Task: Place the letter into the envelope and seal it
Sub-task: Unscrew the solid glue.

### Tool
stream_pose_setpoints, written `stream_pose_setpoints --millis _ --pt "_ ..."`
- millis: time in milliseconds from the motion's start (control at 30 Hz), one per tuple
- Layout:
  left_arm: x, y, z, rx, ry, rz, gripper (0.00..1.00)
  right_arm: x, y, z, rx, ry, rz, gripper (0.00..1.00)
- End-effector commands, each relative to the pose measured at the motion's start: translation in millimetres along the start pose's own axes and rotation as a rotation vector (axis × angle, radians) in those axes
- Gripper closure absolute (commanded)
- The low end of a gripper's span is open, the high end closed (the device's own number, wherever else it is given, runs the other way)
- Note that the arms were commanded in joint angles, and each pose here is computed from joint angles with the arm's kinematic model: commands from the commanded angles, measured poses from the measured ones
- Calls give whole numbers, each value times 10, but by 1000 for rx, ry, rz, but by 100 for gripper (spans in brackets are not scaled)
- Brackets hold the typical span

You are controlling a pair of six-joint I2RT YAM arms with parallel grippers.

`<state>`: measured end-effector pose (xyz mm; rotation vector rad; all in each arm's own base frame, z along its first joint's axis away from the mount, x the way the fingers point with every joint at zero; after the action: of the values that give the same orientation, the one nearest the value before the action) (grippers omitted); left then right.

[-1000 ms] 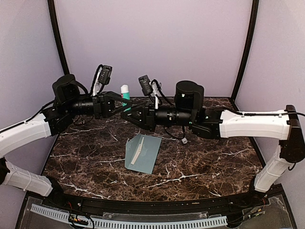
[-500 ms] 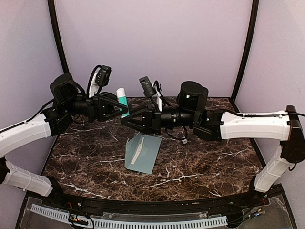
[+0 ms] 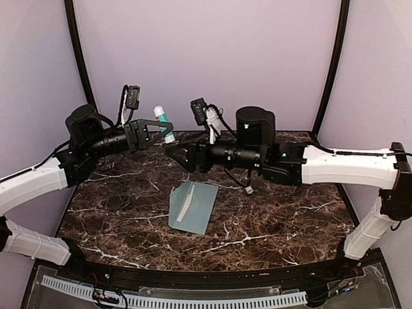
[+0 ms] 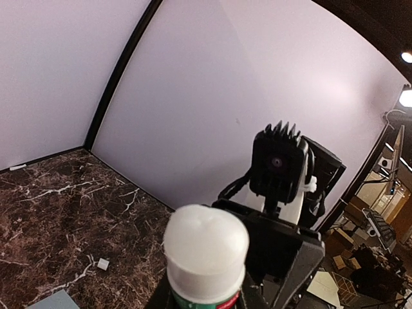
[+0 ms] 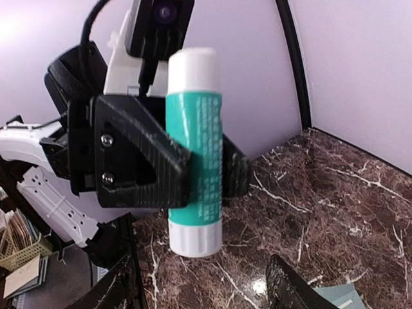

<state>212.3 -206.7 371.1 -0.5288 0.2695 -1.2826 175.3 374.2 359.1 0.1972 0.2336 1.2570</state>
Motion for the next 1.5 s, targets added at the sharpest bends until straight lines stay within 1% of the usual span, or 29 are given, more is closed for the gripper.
stream_pose_setpoints --millis 0,100,267,433,600,833,967,1067,1167,1233,1300,1367,1467 --pt "7 90 -7 -32 -31 66 100 173 36 -133 -46 91 -85 34" --pt "31 99 -21 -38 -13 47 100 243 41 -119 -48 83 -104 35" --pt "58 128 -67 -45 20 29 100 333 57 -49 -65 75 -118 44" --pt "68 139 -114 -41 54 8 100 342 21 10 -71 65 -184 47" --pt "62 124 -117 -35 58 -3 100 333 -4 29 -65 59 -221 50" --pt "67 118 -123 -33 74 -21 100 308 28 86 -70 26 -194 70" --pt "82 103 -133 -25 103 -48 100 267 73 101 -79 0 -139 83" --pt "86 74 -139 0 132 -88 100 178 112 126 -79 -33 -89 90" --pt "80 10 -132 31 159 -158 100 51 185 162 -84 -73 38 92" --pt "69 -58 -135 51 188 -243 100 -54 256 170 -99 -110 151 92" --pt "55 -136 -159 57 248 -374 100 -133 340 217 -115 -147 262 92" --pt "46 -178 -156 59 272 -432 100 -161 414 247 -118 -150 360 92" --pt "30 -212 -153 65 290 -464 100 -188 498 274 -123 -154 480 93"
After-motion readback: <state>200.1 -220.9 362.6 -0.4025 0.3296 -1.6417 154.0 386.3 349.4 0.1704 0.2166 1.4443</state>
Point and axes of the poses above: each gripper's point midway between its finger pads, its own x axis out along the fingers, its own y axis along the line the jaws close on, z = x × y, the point moved 10 cm from there along -x, back along the fingers, and after that the axes turned 2 degrees about -x, right-handed, at the moved point
